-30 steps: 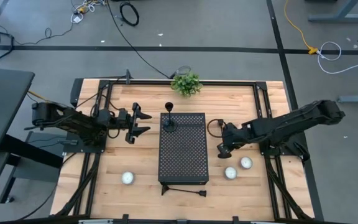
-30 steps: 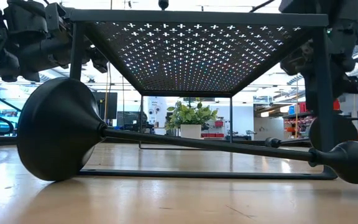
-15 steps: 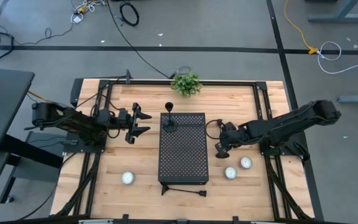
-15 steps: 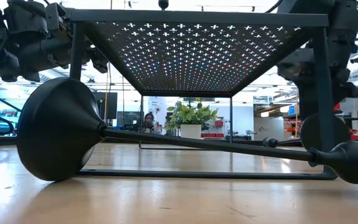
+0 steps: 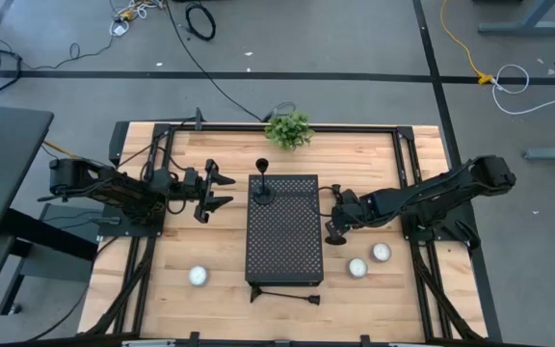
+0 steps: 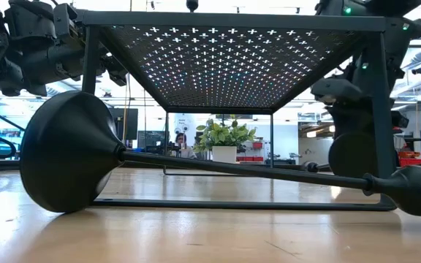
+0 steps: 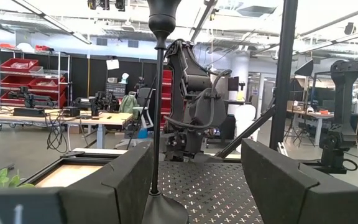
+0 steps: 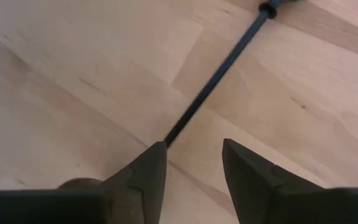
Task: Pick & Place candle stick holders
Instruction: Put the top black candle holder on the shelf aligned with the other black candle holder
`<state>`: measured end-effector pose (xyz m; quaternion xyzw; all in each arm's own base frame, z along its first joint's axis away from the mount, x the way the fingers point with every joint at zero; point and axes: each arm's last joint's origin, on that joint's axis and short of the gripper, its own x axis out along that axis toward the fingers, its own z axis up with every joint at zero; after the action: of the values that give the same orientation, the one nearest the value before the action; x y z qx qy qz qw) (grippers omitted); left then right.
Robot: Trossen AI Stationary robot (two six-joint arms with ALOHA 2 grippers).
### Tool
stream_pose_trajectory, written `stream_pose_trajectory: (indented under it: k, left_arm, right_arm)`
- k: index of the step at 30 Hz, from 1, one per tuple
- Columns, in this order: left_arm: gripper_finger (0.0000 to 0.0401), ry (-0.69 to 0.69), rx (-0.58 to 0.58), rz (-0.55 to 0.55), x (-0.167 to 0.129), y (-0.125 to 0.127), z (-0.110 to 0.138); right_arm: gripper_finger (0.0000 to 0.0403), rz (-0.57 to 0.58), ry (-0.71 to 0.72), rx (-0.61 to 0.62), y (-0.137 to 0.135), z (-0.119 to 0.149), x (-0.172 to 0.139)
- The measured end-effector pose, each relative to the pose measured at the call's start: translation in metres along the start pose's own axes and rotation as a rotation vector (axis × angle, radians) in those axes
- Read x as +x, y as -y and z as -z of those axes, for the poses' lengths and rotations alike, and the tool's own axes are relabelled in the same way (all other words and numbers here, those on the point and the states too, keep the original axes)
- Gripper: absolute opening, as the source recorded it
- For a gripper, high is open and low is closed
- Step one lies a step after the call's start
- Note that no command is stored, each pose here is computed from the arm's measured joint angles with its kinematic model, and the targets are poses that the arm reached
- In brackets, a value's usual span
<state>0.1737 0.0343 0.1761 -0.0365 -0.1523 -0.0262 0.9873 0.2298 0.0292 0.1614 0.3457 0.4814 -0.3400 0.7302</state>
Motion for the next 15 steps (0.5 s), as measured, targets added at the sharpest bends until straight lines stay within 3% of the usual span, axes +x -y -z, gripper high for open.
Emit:
stream_pose_trajectory:
  k: [15]
  left_arm:
    - [0.0243, -0.003, -0.001, 0.000, 0.0000, 0.0000, 0.0002]
  right_arm:
    - [0.0167, -0.022, 0.027, 0.005, -0.0010, -0.0064, 0.0013]
